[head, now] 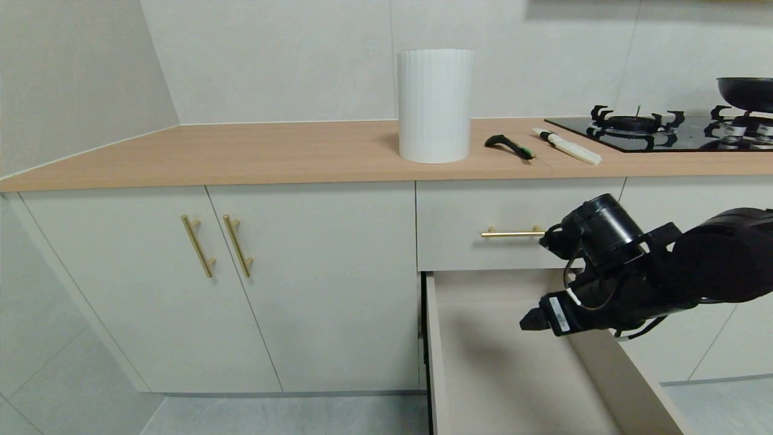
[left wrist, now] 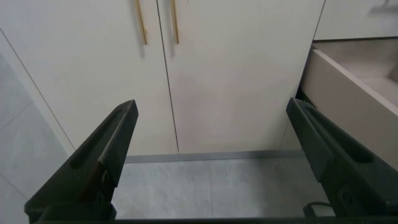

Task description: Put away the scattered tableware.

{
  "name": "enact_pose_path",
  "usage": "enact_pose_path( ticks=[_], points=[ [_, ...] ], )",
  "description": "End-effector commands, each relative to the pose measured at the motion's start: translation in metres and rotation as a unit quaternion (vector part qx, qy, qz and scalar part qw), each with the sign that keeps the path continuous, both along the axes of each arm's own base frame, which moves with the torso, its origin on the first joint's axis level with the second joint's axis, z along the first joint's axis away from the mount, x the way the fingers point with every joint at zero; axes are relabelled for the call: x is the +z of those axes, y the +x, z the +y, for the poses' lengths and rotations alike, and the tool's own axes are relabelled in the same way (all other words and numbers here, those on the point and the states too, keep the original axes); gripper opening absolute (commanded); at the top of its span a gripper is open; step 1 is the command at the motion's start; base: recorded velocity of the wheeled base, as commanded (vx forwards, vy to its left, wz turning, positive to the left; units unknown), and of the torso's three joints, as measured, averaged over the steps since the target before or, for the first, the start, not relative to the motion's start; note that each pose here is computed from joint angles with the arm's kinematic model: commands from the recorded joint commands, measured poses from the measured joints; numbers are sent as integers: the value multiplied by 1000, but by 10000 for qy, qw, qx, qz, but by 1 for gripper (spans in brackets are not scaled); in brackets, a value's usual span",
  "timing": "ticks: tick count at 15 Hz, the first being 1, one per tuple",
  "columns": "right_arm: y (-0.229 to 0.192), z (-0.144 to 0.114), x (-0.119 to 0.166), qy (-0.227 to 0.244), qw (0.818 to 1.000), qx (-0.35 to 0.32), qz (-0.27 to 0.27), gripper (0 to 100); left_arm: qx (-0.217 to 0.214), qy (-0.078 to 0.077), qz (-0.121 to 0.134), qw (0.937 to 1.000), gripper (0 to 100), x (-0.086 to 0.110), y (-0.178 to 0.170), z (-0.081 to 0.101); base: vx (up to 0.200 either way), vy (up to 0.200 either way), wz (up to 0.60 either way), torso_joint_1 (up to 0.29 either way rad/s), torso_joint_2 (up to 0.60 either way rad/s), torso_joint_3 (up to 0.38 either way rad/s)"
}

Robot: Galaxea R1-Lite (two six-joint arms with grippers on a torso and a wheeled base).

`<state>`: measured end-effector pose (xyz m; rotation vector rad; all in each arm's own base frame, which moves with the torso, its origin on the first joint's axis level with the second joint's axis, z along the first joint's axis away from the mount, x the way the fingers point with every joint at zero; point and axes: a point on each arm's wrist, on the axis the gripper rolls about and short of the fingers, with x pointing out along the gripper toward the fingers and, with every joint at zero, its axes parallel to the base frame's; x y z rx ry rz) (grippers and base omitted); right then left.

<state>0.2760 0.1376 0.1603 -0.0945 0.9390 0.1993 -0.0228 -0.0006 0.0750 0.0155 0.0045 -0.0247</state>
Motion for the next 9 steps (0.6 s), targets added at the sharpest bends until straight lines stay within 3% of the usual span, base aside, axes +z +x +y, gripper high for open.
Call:
enact_pose_path(
  ticks=[1,5,9],
  points=[
    [-2,-11,17,151,9992,-149,-327,100,1,-1,0,10000,100,0,0,0,0,0,0,0,0,0],
    [-5,-19,27,213,9984,-242,-474,100,1,-1,0,10000,100,0,0,0,0,0,0,9,-41,-31],
    [-2,-21,22,161,9985,-310,-414,100,1,-1,0,10000,100,0,0,0,0,0,0,93,-279,-275]
  ],
)
